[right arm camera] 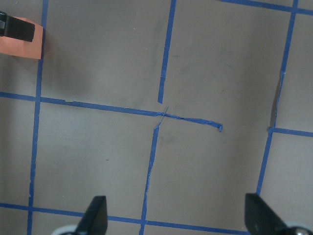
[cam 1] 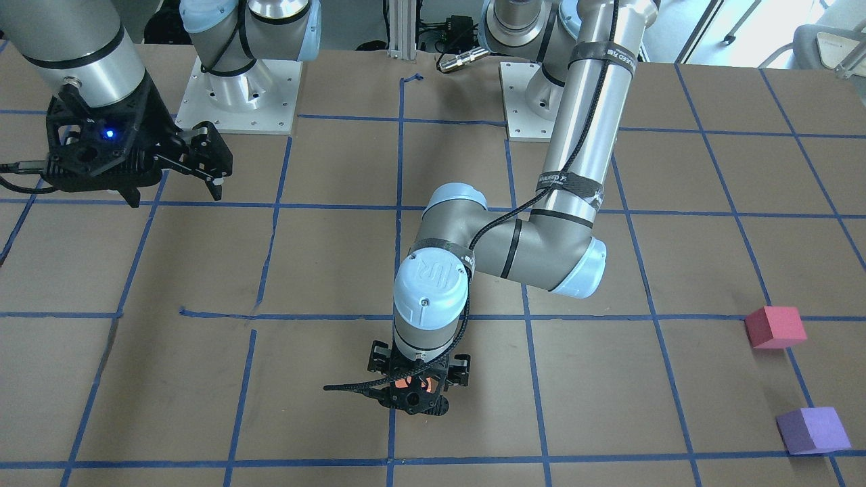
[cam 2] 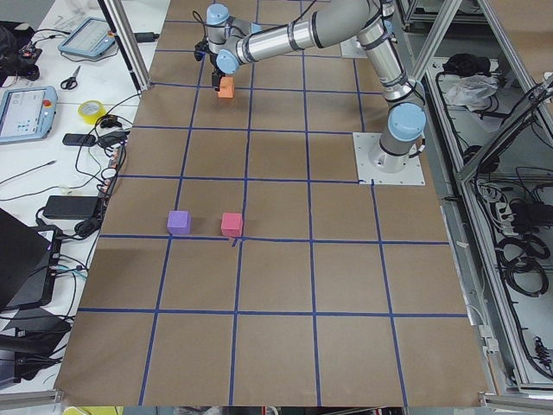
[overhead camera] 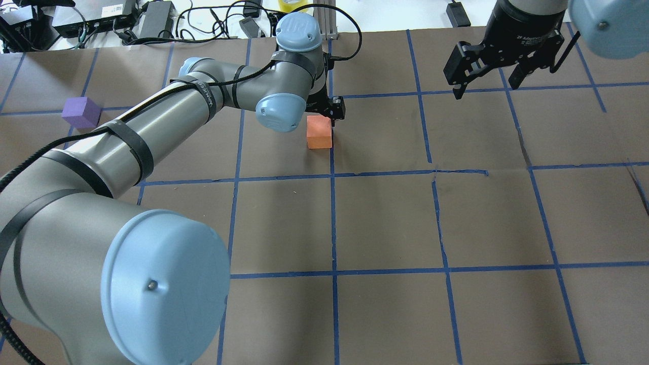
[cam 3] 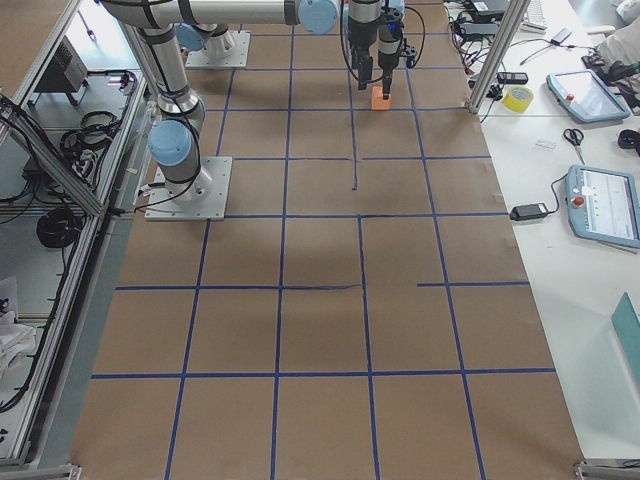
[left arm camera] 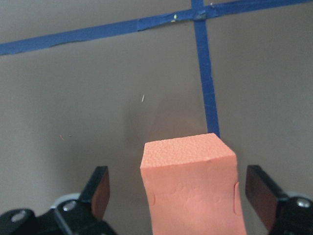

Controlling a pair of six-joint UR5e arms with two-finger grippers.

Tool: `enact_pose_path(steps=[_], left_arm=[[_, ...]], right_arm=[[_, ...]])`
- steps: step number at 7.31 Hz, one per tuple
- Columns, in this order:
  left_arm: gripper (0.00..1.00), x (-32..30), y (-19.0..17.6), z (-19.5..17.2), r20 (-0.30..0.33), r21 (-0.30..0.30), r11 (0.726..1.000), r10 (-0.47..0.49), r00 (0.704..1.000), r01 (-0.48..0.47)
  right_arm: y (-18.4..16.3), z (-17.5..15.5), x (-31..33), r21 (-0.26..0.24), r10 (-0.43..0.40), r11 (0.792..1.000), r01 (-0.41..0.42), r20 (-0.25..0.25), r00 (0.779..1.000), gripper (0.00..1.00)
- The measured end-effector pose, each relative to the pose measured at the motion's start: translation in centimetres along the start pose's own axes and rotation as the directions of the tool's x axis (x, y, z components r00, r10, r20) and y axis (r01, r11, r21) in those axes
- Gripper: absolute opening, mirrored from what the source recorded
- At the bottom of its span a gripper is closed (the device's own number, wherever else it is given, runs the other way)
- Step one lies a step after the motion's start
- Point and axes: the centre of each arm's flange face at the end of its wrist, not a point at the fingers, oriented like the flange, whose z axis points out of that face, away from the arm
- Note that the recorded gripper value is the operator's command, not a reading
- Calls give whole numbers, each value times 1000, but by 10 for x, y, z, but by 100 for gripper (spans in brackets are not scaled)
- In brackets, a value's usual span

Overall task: Arrange blocks in a line
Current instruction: 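Carry the orange cube with the left gripper toward the purple and pink cubes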

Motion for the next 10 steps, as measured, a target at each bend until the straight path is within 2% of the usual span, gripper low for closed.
enact_pose_path(steps=[1, 2, 4, 5, 6, 8, 10], left_arm=[[100, 0, 1, 5, 1, -9, 1000, 1, 1000, -1], [95, 0, 2, 11, 4, -19, 1000, 1, 1000, 0], [38, -1, 6, 18, 15, -43, 999, 1, 1000, -1], [24, -2, 8, 18, 20, -59, 998, 2, 1000, -1], [20, -3, 9, 17, 27, -69, 998, 3, 1000, -1], [19, -5, 11, 7, 57, -72, 997, 8, 998, -4], [18, -15, 9, -12, 75, -52, 999, 0, 997, 4]], right_arm=[[0, 0, 0, 0, 1, 1000, -1, 0, 1000, 100], [0, 0, 0, 1, 1, 1000, -1, 1, 1000, 100], [0, -1, 0, 0, 2, 1000, -2, 1, 1000, 100], [0, 0, 0, 0, 1, 1000, -1, 2, 1000, 100], [0, 0, 0, 0, 1, 1000, -1, 2, 1000, 100], [0, -1, 0, 0, 1, 1000, -1, 2, 1000, 100], [0, 0, 0, -1, 1, 1000, -1, 2, 1000, 100]])
